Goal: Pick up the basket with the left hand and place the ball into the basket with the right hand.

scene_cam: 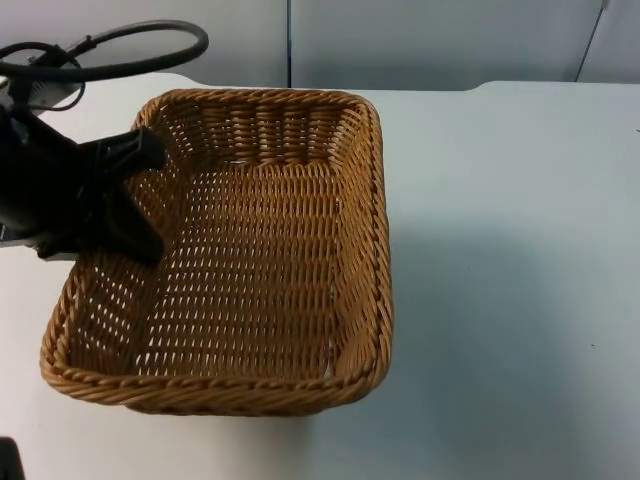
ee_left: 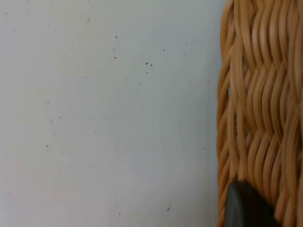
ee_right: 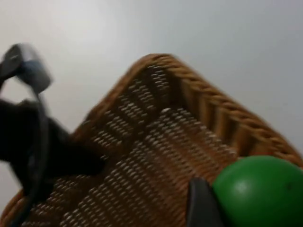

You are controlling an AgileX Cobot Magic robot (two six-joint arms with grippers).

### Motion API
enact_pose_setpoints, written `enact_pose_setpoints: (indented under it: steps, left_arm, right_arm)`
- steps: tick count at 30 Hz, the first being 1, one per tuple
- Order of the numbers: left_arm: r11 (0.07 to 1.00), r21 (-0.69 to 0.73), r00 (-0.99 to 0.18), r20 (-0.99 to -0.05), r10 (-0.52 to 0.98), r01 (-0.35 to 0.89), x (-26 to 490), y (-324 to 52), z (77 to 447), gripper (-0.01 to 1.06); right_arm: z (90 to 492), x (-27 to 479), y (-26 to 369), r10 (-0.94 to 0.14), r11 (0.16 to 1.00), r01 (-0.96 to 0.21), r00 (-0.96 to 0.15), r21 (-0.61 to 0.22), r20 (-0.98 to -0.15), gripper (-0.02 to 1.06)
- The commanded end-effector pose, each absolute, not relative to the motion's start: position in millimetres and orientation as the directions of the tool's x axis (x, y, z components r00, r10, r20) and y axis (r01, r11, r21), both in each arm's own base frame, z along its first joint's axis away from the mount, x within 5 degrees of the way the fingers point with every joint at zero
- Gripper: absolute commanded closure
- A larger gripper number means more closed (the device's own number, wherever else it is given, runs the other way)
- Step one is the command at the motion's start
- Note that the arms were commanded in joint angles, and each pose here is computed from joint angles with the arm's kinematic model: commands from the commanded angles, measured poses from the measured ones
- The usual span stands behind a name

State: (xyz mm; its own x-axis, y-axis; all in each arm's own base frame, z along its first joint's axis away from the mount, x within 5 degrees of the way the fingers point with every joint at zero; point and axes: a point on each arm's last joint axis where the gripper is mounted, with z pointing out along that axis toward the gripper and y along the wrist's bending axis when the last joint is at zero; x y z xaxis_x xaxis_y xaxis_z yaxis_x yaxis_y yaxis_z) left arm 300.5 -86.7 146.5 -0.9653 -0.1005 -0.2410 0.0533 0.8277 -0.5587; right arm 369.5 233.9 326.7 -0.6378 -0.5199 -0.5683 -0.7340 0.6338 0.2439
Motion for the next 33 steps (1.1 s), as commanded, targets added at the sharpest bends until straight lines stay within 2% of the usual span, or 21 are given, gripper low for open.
enact_pose_setpoints:
  steps: [1,2,5,12,14,20,23,33]
  left_arm:
    - [0.813,-0.578,-0.966,-0.242,-0.093,0.067,298.1,-88.8,151.2,1.05]
    - [0.813,-0.578,-0.966,-0.242,-0.093,0.067,298.1,-88.8,151.2,1.05]
    - [0.811,-0.570,-0.962,-0.270,-0.032,0.133,296.9,-89.7,151.6,1.05]
    - [0.802,-0.576,-0.962,-0.273,-0.010,0.155,295.8,-90.8,152.1,1.05]
    - [0.798,-0.584,-0.963,-0.269,-0.014,0.151,295.6,-91.4,152.4,1.05]
    - [0.795,-0.589,-0.962,-0.271,-0.024,0.146,296.8,-91.8,153.5,1.05]
    - [0.785,-0.606,-0.962,-0.268,-0.051,0.127,297.9,-92.7,154.6,1.05]
    - [0.768,-0.629,-0.966,-0.253,-0.056,0.120,296.8,-94.6,155.8,1.05]
  right_arm:
    - [323.8,353.9,255.3,-0.611,0.511,-0.821,-0.554,0.252,-0.565,0.84]
    - [323.8,353.9,255.3,-0.611,0.511,-0.821,-0.554,0.252,-0.565,0.84]
    - [308.6,339.2,274.3,-0.729,0.398,-0.888,-0.459,0.230,-0.509,0.84]
    - [282.7,332.8,285.1,-0.815,0.332,-0.926,-0.377,0.178,-0.439,0.84]
    - [271.8,328.1,285.7,-0.840,0.293,-0.938,-0.345,0.184,-0.418,0.84]
    - [248.5,322.7,281.4,-0.875,0.258,-0.943,-0.320,0.210,-0.362,0.84]
    - [226.1,315.4,276.7,-0.900,0.226,-0.942,-0.300,0.248,-0.316,0.84]
    - [206.6,322.9,285.6,-0.867,0.212,-0.962,-0.267,0.172,-0.422,0.84]
